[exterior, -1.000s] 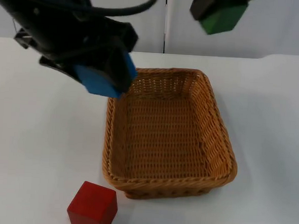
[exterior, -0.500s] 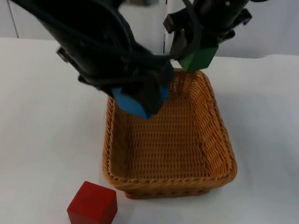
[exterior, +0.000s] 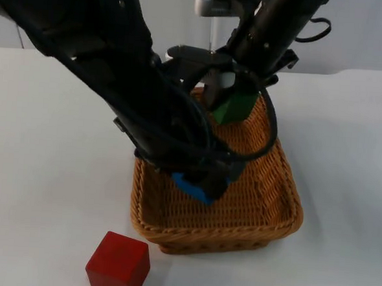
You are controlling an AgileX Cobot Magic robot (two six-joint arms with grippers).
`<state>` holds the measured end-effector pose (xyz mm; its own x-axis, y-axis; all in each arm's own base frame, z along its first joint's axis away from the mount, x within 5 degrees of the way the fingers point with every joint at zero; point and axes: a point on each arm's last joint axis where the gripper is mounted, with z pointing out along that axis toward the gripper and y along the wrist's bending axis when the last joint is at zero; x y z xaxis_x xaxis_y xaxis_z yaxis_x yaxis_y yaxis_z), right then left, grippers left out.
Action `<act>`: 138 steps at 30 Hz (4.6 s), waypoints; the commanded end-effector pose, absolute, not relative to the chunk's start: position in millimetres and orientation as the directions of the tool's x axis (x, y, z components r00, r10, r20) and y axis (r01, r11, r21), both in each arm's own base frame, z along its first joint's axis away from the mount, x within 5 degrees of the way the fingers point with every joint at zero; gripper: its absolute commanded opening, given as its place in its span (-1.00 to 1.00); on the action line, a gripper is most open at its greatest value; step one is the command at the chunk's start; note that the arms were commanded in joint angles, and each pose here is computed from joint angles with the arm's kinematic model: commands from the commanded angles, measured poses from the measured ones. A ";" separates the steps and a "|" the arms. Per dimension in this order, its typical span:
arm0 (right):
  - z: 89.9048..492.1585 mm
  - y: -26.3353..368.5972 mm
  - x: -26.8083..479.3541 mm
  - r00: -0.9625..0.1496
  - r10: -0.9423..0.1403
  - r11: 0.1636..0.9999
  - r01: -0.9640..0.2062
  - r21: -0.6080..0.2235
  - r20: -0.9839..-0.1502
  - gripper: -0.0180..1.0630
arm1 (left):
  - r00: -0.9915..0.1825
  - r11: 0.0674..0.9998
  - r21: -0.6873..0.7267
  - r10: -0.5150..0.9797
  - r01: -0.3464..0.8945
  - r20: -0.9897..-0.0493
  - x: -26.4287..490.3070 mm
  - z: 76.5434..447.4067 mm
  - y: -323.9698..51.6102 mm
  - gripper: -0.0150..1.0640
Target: Pick up one cube with each hand and place exactly two cubes into the same basket, leaving the remaining cube outside.
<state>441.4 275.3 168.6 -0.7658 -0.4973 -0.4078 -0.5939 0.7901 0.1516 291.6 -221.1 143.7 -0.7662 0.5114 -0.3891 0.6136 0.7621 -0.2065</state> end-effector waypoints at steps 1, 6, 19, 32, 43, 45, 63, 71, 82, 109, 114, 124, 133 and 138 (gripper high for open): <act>171.3 280.0 441.7 -0.748 -0.502 0.779 -0.609 0.147 -0.435 -0.97 | -0.765 0.765 -0.208 0.499 0.610 -0.407 293.4 142.2 -224.8 -0.98; 157.7 280.8 443.3 -0.755 -0.505 0.782 -0.605 0.149 -0.418 -0.97 | -0.757 0.764 -0.184 0.517 0.619 -0.400 296.8 127.6 -225.1 -0.98; 152.6 281.6 445.2 -0.754 -0.500 0.784 -0.603 0.147 -0.426 -0.96 | -0.768 0.770 -0.181 0.524 0.612 -0.369 297.9 110.7 -225.1 -0.62; 145.7 282.0 444.9 -0.762 -0.500 0.785 -0.599 0.156 -0.411 -0.88 | -0.769 0.772 -0.181 0.518 0.609 -0.375 298.5 110.9 -225.3 0.18; 145.6 282.0 444.7 -0.765 -0.499 0.786 -0.598 0.157 -0.407 0.04 | -0.769 0.772 -0.181 0.518 0.609 -0.375 298.5 110.9 -225.3 0.31; 145.6 282.0 444.7 -0.765 -0.499 0.786 -0.598 0.157 -0.407 0.21 | -0.769 0.772 -0.181 0.518 0.609 -0.375 298.5 110.9 -225.3 0.31; 211.3 279.0 441.4 -0.705 -0.468 0.778 -0.615 0.130 -0.533 0.35 | -0.729 0.753 -0.177 0.504 0.634 -0.463 295.2 155.0 -224.1 0.31; 297.7 266.7 422.3 -0.613 -0.428 0.768 -0.634 0.090 -0.664 0.35 | -0.638 0.729 -0.129 0.482 0.672 -0.600 287.0 215.5 -216.4 0.31; 370.3 249.4 393.7 -0.525 -0.387 0.762 -0.645 0.058 -0.758 0.35 | -0.536 0.718 -0.073 0.445 0.692 -0.717 273.5 269.9 -202.9 0.31; 402.1 214.2 332.4 -0.534 -0.387 0.759 -0.648 0.069 -0.752 0.35 | -0.426 0.687 -0.035 0.409 0.726 -0.807 235.3 334.5 -179.6 0.31; 391.0 203.7 316.4 -0.524 -0.401 0.757 -0.651 0.050 -0.752 0.35 | -0.407 0.686 -0.033 0.391 0.727 -0.826 226.5 346.6 -174.1 0.31; 372.7 167.8 260.9 -0.489 -0.352 0.781 -0.623 0.037 -0.798 0.35 | -0.430 0.684 -0.062 0.382 0.727 -0.818 218.0 351.7 -170.1 0.31; 364.1 140.3 215.7 -0.472 -0.339 0.786 -0.617 0.031 -0.814 0.35 | -0.421 0.677 -0.058 0.385 0.734 -0.821 209.3 355.9 -165.0 0.31; 363.1 127.2 193.8 -0.453 -0.326 0.787 -0.616 0.027 -0.830 0.35 | -0.417 0.685 -0.053 0.379 0.727 -0.826 194.6 346.4 -153.9 0.31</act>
<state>206.1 133.2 360.7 -0.4836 -0.3344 -0.8089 -0.6098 0.7917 0.0374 200.1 -158.9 348.7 -0.4211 0.3871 -0.8203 0.7322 0.6789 -0.0555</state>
